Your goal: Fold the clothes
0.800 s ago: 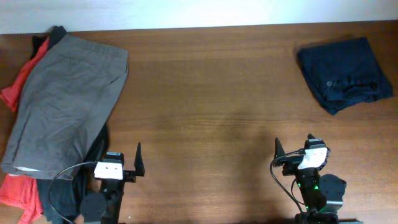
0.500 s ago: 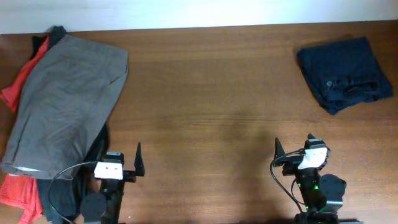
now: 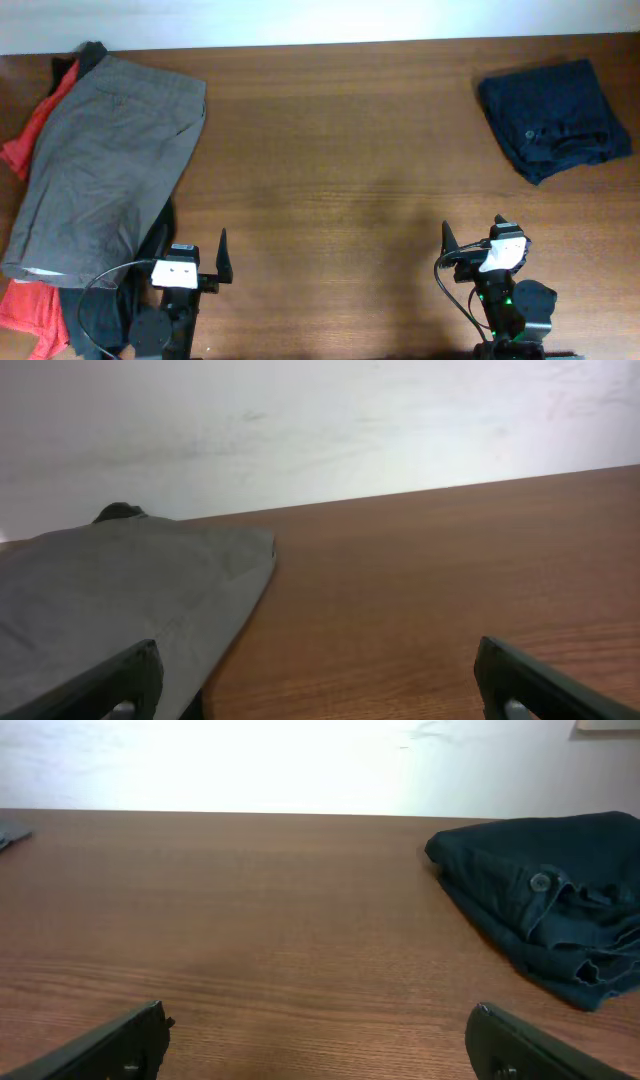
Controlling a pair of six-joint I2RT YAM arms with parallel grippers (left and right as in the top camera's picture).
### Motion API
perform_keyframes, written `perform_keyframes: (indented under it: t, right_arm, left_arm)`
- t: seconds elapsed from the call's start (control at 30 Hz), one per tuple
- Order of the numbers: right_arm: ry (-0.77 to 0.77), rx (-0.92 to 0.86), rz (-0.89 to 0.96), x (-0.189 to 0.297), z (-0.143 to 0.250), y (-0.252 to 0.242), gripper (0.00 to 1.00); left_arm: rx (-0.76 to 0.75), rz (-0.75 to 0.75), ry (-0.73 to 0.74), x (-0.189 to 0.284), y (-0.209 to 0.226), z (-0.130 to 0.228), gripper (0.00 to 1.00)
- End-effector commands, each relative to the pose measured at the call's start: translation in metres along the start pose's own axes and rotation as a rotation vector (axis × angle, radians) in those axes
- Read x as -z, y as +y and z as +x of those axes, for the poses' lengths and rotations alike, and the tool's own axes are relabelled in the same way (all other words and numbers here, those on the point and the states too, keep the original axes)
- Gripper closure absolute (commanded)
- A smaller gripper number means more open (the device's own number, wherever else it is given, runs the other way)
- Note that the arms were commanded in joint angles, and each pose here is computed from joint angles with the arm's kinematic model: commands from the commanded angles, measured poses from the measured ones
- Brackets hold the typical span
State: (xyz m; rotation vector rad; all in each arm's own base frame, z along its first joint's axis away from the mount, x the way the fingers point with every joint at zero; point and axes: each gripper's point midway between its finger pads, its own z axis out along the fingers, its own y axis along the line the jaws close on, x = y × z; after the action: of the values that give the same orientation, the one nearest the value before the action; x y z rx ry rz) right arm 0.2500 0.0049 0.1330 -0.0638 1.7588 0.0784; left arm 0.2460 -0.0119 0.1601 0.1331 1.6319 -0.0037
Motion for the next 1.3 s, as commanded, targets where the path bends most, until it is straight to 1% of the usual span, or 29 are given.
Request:
perform_keyframes:
  t: [0.0, 0.53, 0.7, 0.83, 0.9, 0.97, 1.1, 1.27]
  right_arm:
    - [0.0, -0.003, -0.008, 0.0, 0.002, 0.001, 0.01]
    - [-0.001, -0.002, -0.007, 0.0, 0.002, 0.001, 0.01]
    - [-0.04, 0.004, -0.04, 0.0, -0.008, 0.006, 0.01]
    - [-0.095, 0.019, -0.087, 0.003, -0.025, 0.015, 0.01]
    - [-0.117, 0.025, -0.092, 0.005, -0.036, 0.016, 0.01]
    - [-0.153, 0.035, -0.09, 0.011, -0.057, 0.016, 0.01]
    - [-0.17, 0.043, -0.089, 0.017, -0.09, 0.017, 0.01]
    - [-0.095, 0.024, -0.091, 0.01, -0.117, 0.015, 0.01]
  left_arm:
    - [-0.016, -0.006, 0.0, 0.0, 0.001, 0.001, 0.01]
    - [-0.016, -0.006, -0.003, 0.0, 0.001, 0.0, 0.01]
    - [-0.015, -0.003, 0.0, 0.0, 0.001, 0.001, 0.01]
    - [-0.022, 0.064, -0.048, 0.001, -0.01, -0.011, 0.01]
    - [-0.028, 0.067, -0.085, 0.002, -0.011, -0.02, 0.01]
    - [-0.032, 0.052, -0.114, 0.004, -0.008, -0.033, 0.01]
    - [-0.028, 0.039, -0.083, 0.002, -0.004, -0.05, 0.01]
    - [-0.021, 0.046, -0.005, -0.015, 0.001, -0.076, 0.01]
